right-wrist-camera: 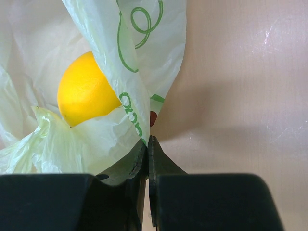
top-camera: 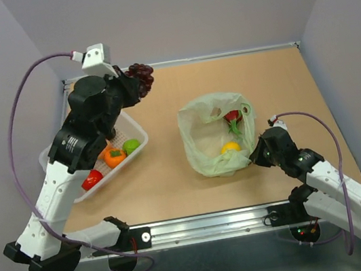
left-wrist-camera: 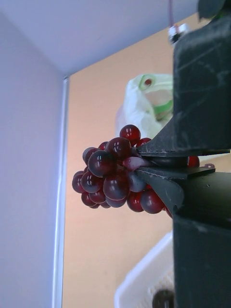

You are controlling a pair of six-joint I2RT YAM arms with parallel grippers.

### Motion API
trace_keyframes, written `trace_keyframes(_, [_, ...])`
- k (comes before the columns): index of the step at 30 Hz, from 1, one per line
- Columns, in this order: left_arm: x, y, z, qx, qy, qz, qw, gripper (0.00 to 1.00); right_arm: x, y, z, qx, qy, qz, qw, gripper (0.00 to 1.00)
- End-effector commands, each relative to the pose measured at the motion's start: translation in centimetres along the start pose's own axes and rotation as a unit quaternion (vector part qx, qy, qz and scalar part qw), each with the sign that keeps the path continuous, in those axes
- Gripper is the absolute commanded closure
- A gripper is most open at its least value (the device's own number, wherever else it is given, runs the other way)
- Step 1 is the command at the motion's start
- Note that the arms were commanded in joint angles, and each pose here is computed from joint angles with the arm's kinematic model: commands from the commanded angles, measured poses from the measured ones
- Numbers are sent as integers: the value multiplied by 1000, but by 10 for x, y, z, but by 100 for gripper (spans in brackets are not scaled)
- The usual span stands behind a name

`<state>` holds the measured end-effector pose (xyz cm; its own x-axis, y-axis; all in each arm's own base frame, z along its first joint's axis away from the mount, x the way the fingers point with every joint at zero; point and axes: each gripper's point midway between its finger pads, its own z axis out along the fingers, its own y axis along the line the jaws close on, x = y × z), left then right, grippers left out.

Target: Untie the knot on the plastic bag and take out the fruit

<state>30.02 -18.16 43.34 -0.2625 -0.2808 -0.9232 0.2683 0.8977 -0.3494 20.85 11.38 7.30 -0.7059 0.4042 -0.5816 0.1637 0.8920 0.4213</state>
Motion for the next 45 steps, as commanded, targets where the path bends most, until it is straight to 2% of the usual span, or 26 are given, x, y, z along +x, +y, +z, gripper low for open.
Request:
trace_keyframes(1, [-2,72,0,-144,-9,32,989,100,-19,12,-4,-14,-29,8,999,91])
trace_keyframes(6, [22,155,4,-259,3,40,965,100,-18,11,-4,-15,-29,5,999,91])
trace_keyframes(9, [40,186,7,-295,11,40,955,100,-18,12,-4,-16,-27,4,999,91])
trace_keyframes(10, [46,191,8,-300,15,40,953,96,-18,13,-4,-18,-27,4,999,91])
trace_keyframes(11, [58,199,11,-307,27,41,951,83,-17,12,-4,-18,-26,3,1000,91])
trace_keyframes(12, [62,201,12,-309,31,41,950,75,-17,13,-4,-19,-26,2,999,91])
trace_keyframes(13, [67,202,14,-306,36,41,950,63,-18,13,-5,-19,-27,1,999,91])
trace_keyframes(14, [72,204,16,-306,40,40,950,39,-18,13,-5,-20,-27,0,999,91])
trace_keyframes(16, [76,201,19,-295,47,37,954,20,-17,12,-5,-20,-25,-3,999,91])
trace_keyframes(20, [76,195,20,-279,48,30,959,10,-18,13,-4,-19,-26,-5,999,91])
trace_keyframes(24, [78,183,21,-249,53,16,967,9,-18,13,-4,-18,-25,-4,1000,91])
trace_keyframes(30, [107,120,31,-134,83,-38,987,9,-18,12,-3,-12,-24,-4,1000,91])
trace_keyframes(32, [118,79,34,-79,94,-44,991,9,-18,11,-2,-12,-23,-3,1000,91])
trace_keyframes(34, [135,35,40,-27,108,-61,992,9,-16,10,-2,-10,-22,-4,1000,91])
trace_keyframes(38, [148,-24,47,38,117,-76,989,9,-15,9,-2,-9,-23,1,1000,91])
trace_keyframes(45, [205,-126,73,105,167,-43,979,10,-21,14,-6,-20,-32,1,999,91])
